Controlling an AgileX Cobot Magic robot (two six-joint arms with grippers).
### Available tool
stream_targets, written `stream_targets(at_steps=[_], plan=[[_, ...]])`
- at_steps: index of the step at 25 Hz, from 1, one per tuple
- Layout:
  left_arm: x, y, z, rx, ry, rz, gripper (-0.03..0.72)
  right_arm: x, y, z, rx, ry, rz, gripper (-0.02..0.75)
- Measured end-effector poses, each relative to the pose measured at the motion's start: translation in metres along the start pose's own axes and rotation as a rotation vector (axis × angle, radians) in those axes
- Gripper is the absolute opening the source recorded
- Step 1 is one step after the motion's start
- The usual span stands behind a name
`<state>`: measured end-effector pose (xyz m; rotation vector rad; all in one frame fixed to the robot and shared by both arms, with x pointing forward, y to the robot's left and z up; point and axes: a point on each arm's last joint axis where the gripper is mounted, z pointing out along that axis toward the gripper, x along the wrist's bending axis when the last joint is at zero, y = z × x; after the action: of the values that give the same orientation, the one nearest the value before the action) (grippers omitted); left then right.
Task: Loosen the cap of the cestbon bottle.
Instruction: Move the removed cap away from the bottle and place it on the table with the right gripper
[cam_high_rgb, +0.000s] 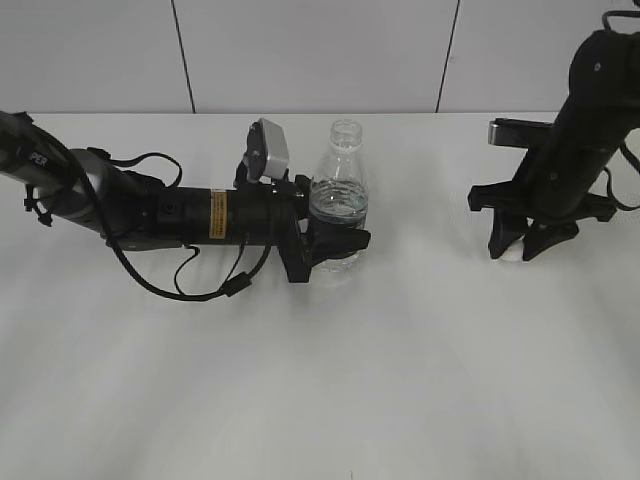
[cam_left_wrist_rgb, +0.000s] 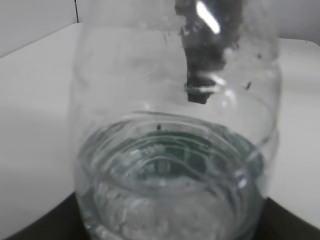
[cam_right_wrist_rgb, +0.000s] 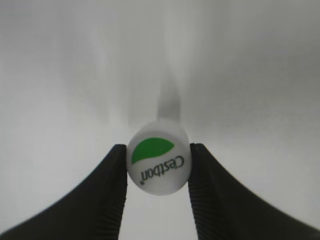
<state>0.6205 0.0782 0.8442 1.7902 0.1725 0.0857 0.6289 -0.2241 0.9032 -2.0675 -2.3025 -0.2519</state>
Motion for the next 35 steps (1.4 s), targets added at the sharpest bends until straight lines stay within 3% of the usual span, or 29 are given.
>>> stream_targets(at_steps=[13, 20, 26, 35], plan=[[0.000, 0.000, 0.000, 0.000, 0.000, 0.000, 0.408, -0.002, 0.004, 0.014, -0.027, -0.006, 0.031, 0.291], [0.000, 0.000, 0.000, 0.000, 0.000, 0.000, 0.408, -0.002, 0.004, 0.014, -0.027, -0.006, 0.032, 0.467], [0.000, 0.000, 0.000, -0.001, 0.001, -0.001, 0.408, -0.002, 0.004, 0.012, -0.014, -0.005, 0.032, 0.503], [0.004, -0.004, 0.000, 0.048, 0.044, -0.005, 0.408, 0.008, 0.033, -0.054, -0.051, -0.010, -0.024, 0.503]])
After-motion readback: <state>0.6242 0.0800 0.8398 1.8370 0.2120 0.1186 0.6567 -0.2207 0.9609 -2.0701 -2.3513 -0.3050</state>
